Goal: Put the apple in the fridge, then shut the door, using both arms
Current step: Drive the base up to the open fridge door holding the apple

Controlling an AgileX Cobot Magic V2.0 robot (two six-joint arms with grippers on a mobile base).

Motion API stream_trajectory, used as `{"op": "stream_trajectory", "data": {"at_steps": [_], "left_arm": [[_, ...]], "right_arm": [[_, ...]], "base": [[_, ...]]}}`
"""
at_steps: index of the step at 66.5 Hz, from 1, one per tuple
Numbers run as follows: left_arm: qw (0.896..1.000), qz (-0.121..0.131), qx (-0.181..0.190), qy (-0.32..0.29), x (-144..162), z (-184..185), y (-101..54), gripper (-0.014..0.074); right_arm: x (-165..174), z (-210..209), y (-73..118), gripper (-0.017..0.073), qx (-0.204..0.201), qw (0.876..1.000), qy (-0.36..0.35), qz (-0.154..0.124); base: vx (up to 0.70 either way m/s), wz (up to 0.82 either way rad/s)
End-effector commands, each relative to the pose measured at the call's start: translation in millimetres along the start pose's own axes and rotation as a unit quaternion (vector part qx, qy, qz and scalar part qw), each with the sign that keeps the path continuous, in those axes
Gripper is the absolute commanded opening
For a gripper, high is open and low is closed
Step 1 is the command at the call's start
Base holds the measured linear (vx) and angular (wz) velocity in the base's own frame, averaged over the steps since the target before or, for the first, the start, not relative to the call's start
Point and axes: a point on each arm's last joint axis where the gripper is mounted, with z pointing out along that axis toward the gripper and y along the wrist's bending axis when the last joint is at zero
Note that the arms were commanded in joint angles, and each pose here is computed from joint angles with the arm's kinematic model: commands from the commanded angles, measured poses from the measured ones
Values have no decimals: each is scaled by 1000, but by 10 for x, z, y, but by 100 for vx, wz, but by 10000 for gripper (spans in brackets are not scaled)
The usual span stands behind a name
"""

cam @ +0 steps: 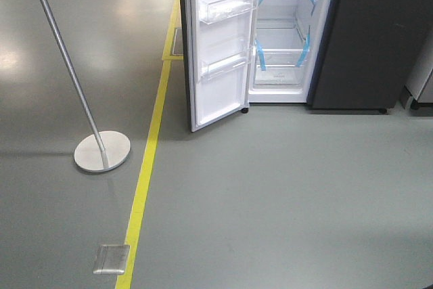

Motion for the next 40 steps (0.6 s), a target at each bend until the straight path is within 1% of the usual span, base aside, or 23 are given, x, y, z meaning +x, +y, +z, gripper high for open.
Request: {"op": "stream_trajectory", "data": {"at_steps": [1,40], "left_arm": [[998,-5,8,-54,-136,-23,-15,-6],[998,-5,8,-54,-136,-23,-15,-6]], "right_arm": [[-104,-44,39,192,-9,999,-35,-1],[-104,-44,39,192,-9,999,-35,-1]], "base": [[26,1],[24,-1]]}}
